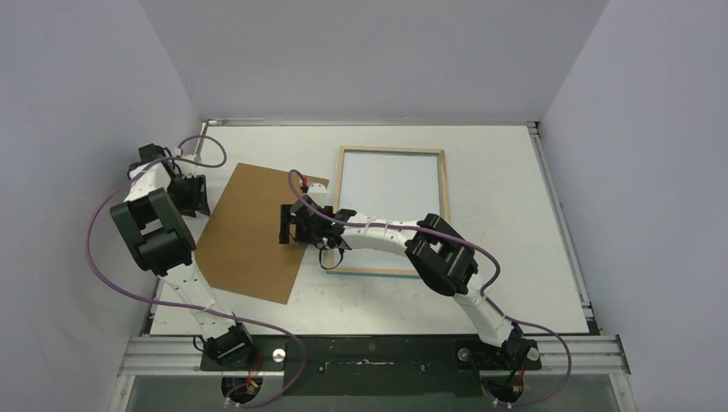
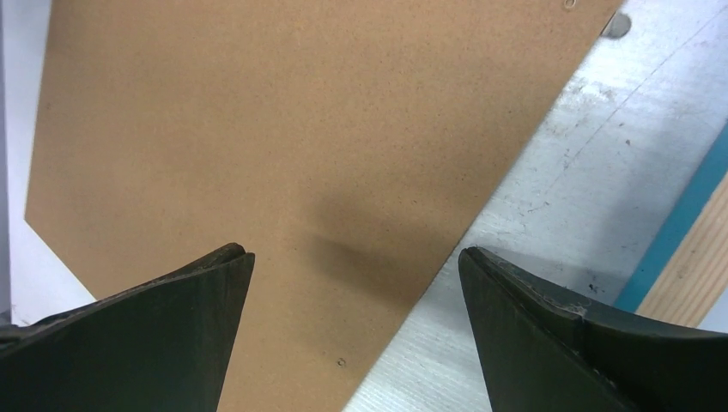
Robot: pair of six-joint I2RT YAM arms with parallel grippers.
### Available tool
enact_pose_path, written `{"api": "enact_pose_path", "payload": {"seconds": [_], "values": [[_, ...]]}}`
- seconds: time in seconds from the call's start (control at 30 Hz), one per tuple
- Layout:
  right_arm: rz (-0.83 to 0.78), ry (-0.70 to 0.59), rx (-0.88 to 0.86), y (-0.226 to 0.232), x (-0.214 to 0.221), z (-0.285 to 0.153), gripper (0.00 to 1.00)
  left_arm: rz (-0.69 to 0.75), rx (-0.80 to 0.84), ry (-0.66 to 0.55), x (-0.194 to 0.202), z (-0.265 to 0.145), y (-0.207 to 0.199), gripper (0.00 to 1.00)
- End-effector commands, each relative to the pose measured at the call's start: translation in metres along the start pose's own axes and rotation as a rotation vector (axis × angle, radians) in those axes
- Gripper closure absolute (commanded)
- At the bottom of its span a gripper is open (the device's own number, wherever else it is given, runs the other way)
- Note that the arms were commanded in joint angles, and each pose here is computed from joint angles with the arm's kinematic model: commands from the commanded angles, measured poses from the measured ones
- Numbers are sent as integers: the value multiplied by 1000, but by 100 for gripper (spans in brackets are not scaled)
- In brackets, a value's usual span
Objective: Put the photo into the frame
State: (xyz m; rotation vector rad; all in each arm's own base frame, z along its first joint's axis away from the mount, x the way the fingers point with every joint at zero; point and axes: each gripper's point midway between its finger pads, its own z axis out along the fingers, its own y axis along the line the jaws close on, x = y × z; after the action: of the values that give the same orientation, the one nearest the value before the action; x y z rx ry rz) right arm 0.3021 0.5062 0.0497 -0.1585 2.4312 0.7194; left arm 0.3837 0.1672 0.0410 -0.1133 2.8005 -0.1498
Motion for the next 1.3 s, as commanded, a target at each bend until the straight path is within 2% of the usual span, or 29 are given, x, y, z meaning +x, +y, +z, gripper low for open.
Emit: {"api": "enact_pose_path", "payload": {"seconds": [0.0,0.17,0.47,0.67,0.8,1.07,1.27], "values": [[9,-13,2,6,-1,4,6,46,-89,-70,-18,0,17,58],[24,6,-2,5,2,7,6,105,-141,-53,-6,12,13,58],[74,26,7,-5,-5,14,7,119,-97,-58,13,28,-8,60],[68,34,37,-10,-6,17,9,93,24,-93,7,5,-22,61],[69,18,68,-18,-10,13,8,90,43,-135,-6,-14,-17,61],[84,2,78,-23,-17,9,9,102,-145,-194,-26,-16,21,62],[84,10,71,-22,-16,10,9,121,-241,-148,-15,6,40,64]]}}
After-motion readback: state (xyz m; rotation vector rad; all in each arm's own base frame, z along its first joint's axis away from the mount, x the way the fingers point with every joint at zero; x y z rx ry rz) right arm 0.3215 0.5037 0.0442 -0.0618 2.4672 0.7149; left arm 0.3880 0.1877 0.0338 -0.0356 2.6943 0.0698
